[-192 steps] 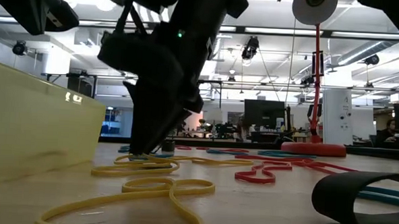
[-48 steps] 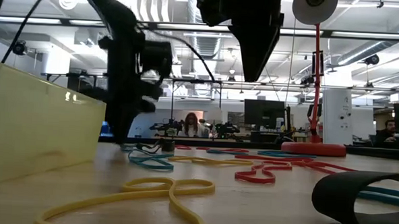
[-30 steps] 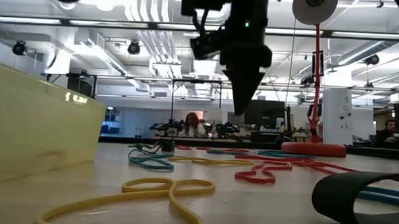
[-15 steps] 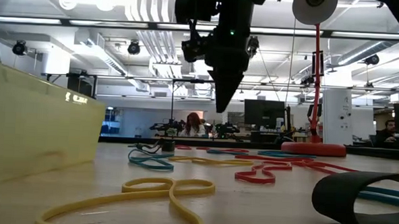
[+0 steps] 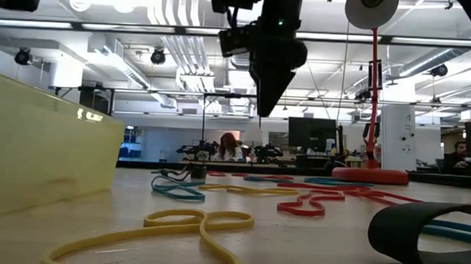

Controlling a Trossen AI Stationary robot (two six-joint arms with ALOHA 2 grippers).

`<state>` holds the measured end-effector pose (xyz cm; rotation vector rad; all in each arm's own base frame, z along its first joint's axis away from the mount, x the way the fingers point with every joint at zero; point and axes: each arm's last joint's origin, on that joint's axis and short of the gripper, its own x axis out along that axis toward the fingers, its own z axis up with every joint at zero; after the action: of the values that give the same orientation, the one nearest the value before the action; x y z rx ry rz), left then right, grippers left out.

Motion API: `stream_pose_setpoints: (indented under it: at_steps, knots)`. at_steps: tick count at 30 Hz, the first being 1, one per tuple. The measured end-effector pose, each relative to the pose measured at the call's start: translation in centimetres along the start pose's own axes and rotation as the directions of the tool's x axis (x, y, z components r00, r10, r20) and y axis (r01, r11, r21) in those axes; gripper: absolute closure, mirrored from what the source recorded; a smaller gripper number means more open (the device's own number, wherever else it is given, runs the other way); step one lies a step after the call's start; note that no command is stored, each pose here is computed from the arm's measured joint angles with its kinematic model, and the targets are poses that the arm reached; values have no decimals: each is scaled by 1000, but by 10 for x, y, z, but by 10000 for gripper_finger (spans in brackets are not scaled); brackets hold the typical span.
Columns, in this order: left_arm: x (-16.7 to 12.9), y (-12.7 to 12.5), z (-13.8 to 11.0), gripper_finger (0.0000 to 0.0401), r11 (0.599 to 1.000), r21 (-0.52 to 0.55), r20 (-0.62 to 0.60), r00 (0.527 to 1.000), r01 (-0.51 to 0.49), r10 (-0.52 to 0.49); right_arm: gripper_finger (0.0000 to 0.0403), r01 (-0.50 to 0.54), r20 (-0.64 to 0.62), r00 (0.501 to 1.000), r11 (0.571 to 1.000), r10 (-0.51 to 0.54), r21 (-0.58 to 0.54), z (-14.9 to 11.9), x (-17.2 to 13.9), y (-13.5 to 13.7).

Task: Pick and place rubber bands into bin
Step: Put the blue rubber band into the bin, then put the red rubber band into the bin

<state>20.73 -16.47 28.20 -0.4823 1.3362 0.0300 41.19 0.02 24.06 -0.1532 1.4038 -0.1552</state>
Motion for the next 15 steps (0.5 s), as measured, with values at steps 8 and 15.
stream_pose_setpoints:
  at_steps: [8, 15]
  knots:
    - [-19, 0, 7, 261, 995, -95, 2, 1000, 0, 0, 220, 5, 132, 991, 999, 1, -43, -9, -30, -7]
    - [-57, 27, 39, 233, 975, -223, 242, 968, -12, 68, 220, -57, 237, 969, 997, 66, -43, -41, -45, -12]
